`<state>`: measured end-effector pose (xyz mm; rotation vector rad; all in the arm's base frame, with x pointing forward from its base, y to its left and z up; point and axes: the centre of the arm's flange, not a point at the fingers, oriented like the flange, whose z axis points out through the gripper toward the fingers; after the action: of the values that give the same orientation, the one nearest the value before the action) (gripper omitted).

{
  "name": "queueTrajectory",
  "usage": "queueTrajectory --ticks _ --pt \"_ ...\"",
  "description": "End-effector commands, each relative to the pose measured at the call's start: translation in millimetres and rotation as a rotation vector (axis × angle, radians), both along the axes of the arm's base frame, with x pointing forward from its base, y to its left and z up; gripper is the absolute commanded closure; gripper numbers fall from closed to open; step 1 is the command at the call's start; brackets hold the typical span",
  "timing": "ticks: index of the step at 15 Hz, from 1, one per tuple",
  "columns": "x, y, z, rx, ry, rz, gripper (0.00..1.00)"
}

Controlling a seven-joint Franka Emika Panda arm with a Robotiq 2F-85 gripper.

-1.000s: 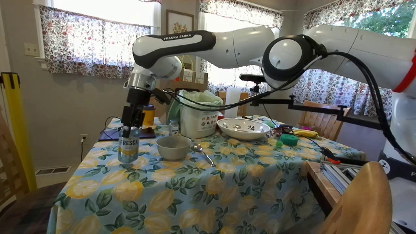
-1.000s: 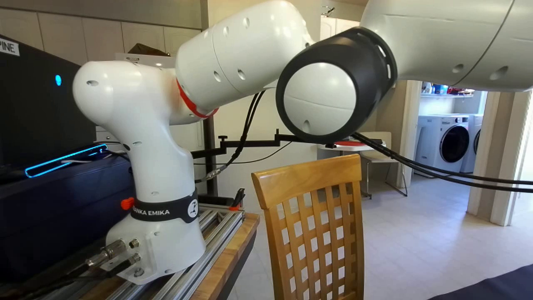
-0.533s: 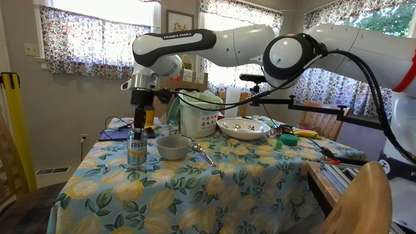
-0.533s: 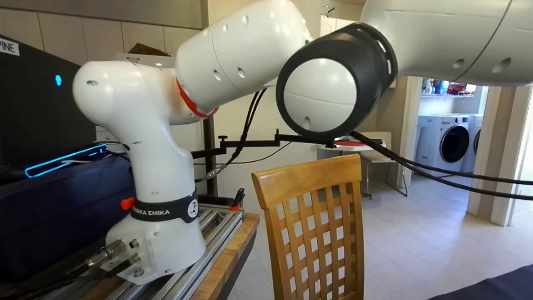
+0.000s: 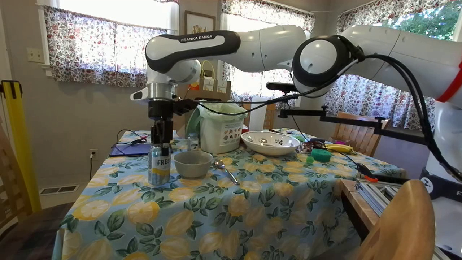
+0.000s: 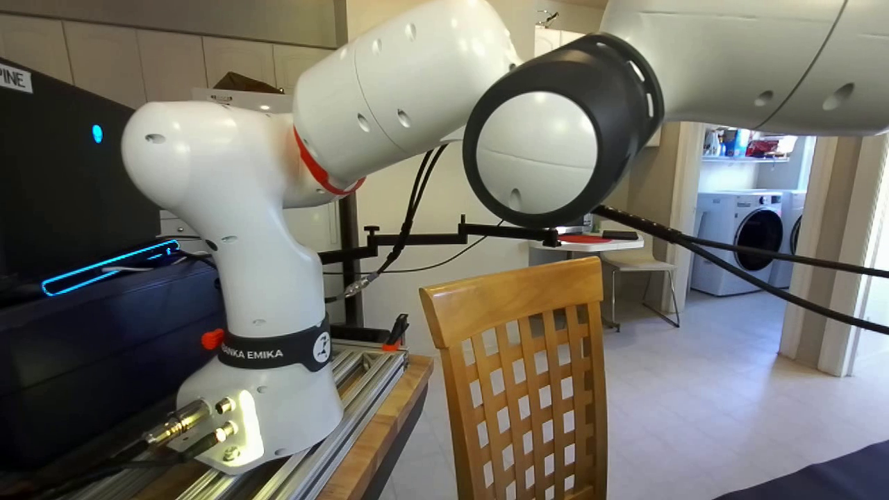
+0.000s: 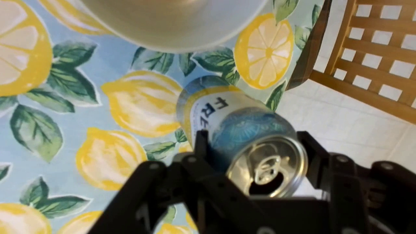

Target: Move the can forward

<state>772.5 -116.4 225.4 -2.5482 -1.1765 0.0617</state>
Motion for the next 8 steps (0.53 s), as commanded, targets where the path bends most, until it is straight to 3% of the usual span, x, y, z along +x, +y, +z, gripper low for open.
queueTrajectory --ticks 1,2,3,8 --pt "20 0 3 -0.028 -0.02 0.132 0.57" --pt "22 1 3 -0.043 -0.028 0.121 0.57" --pt "0 6 -1 -0.012 -0.008 0.065 0.32" --pt "1 8 -1 -0.026 -0.007 0.078 0.32"
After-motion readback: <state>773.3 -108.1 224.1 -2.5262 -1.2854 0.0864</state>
